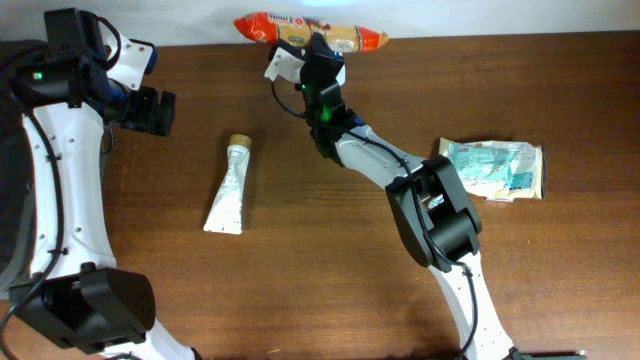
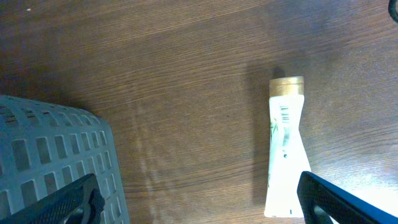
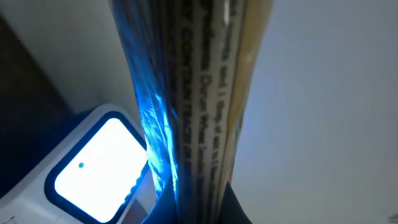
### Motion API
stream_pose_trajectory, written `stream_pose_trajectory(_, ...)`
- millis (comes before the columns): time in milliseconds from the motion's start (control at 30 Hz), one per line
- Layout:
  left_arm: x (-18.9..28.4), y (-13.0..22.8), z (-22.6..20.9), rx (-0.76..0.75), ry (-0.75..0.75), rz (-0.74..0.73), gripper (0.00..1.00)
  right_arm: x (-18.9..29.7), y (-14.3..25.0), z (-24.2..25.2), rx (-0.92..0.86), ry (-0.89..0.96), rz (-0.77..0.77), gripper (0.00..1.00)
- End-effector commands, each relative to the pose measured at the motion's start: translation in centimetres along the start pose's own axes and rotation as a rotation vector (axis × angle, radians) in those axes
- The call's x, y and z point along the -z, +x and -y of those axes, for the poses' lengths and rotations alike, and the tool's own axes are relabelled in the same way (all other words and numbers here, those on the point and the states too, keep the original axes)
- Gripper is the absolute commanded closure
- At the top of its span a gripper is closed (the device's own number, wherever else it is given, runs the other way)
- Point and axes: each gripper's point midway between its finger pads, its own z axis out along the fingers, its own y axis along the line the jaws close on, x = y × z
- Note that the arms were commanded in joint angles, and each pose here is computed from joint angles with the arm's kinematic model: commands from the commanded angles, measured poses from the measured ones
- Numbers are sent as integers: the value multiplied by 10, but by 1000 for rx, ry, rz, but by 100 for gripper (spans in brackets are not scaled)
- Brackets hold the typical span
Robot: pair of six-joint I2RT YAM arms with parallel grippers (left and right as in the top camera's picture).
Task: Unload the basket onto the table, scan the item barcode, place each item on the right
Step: 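Lift the biscuit pack and hold it in front of the white scanner, then place the biscuit pack at the right beside the tissue packs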
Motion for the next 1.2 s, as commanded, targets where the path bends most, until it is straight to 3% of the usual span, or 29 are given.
stream_pose_trajectory(0,9,-3,-2,-11,-3,25,1,6,-25,53,-62,95,46,96)
stream_pose_trajectory(400,9,-3,-2,-11,-3,25,1,11,-38,38,-34,35,82,96)
stream_pose_trajectory(600,9,-3,-2,-11,-3,25,1,58,-86,158,-200,176,193,96)
stream_pose_trajectory(733,9,-3,-2,-11,-3,25,1,118,-76,212,-449,-41,117,96)
stream_pose_trajectory(867,9,-3,-2,-11,-3,25,1,210,-14,239,-837,-338,-89,96)
stream_pose_trajectory(933,9,-3,-2,-11,-3,25,1,252,46,234,-1013,-426,-326,96)
stream_pose_trajectory(967,9,-3,-2,-11,-3,25,1,264,72,227,-1045,-461,-426,96)
stream_pose_trajectory(1000,9,-3,-2,-11,-3,25,1,284,128,202,-1076,-537,-669,96)
stream_pose_trajectory(1167,9,-3,-2,-11,-3,25,1,291,234,143,-1161,-646,-1069,96)
